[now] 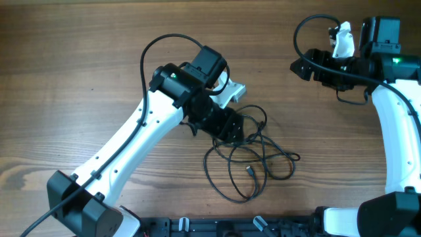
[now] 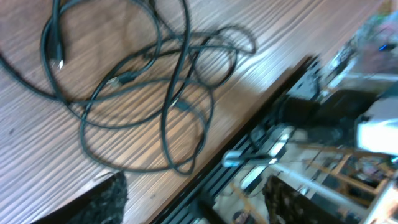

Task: Untangle cables
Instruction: 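Grasp a cable strand with the left gripper and lift it back-left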

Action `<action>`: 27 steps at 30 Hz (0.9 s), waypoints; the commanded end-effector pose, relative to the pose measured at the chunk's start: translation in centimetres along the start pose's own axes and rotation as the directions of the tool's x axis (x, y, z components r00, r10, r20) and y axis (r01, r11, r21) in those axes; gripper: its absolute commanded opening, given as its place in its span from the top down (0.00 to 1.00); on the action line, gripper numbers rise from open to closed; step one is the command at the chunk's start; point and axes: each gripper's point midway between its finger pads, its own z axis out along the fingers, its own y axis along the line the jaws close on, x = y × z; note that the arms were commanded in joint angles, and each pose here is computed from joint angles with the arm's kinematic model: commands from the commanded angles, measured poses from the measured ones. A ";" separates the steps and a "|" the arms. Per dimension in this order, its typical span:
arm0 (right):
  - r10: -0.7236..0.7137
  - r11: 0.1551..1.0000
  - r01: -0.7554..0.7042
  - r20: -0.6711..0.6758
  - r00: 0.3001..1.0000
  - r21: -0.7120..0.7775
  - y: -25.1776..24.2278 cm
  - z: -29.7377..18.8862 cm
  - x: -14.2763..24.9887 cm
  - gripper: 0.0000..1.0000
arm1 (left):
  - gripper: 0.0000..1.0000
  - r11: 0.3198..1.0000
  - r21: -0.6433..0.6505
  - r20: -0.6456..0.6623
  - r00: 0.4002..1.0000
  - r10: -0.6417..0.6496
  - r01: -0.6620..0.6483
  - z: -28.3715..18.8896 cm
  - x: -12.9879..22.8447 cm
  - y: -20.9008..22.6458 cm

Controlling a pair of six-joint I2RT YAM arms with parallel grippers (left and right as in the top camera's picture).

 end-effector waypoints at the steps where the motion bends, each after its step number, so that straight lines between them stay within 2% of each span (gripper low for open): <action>1: -0.006 1.000 0.006 0.020 1.000 0.012 0.0 -0.5 -0.5 0.16 | 0.31 0.994 -0.084 -0.064 0.996 0.058 -0.063 1.8 0.7 2.2; 8: -0.002 1.000 0.002 0.021 1.000 0.011 0.0 -0.5 -0.5 0.15 | 0.32 0.994 -0.092 -0.099 0.993 -0.070 0.061 7.7 2.0 4.4; 13: -0.003 1.000 0.002 0.019 1.000 0.004 0.1 -0.5 -0.5 0.15 | 0.42 0.990 -0.093 -0.098 0.988 -0.118 0.109 11.0 2.5 4.5; 16: -0.003 1.000 0.003 0.019 1.000 0.004 0.1 -0.5 -0.5 0.15 | 0.57 0.989 -0.086 -0.079 0.989 -0.128 0.122 11.6 2.2 4.2; 17: -0.003 1.000 0.003 0.019 1.000 0.004 0.1 -0.5 -0.5 0.15 | 0.77 0.988 -0.086 -0.073 0.988 -0.138 0.132 11.5 2.1 4.1; 18: -0.002 1.000 0.002 0.019 1.000 0.004 0.1 -0.5 -0.5 0.15 | 0.91 0.988 -0.084 -0.063 0.988 -0.138 0.133 11.3 1.7 4.1; 19: -0.003 1.000 0.003 0.019 1.000 0.004 0.1 -0.5 -0.5 0.15 | 0.96 0.987 -0.083 -0.053 0.988 -0.144 0.140 10.8 1.3 4.1; 21: -0.002 1.000 0.002 0.017 1.000 0.004 0.1 -0.5 -0.4 0.15 | 0.96 0.983 -0.077 0.004 0.986 -0.169 0.169 7.1 -0.9 3.7; 25: -0.001 1.000 0.001 0.016 1.000 0.004 0.1 -0.5 -0.4 0.15 | 0.96 0.983 -0.039 0.163 0.972 -0.169 0.177 -2.5 -4.9 1.2; 27: -0.003 1.000 0.003 0.016 1.000 0.004 0.1 -0.5 -0.4 0.15 | 0.96 0.992 0.049 0.278 0.952 -0.128 0.119 -8.3 -6.7 -2.0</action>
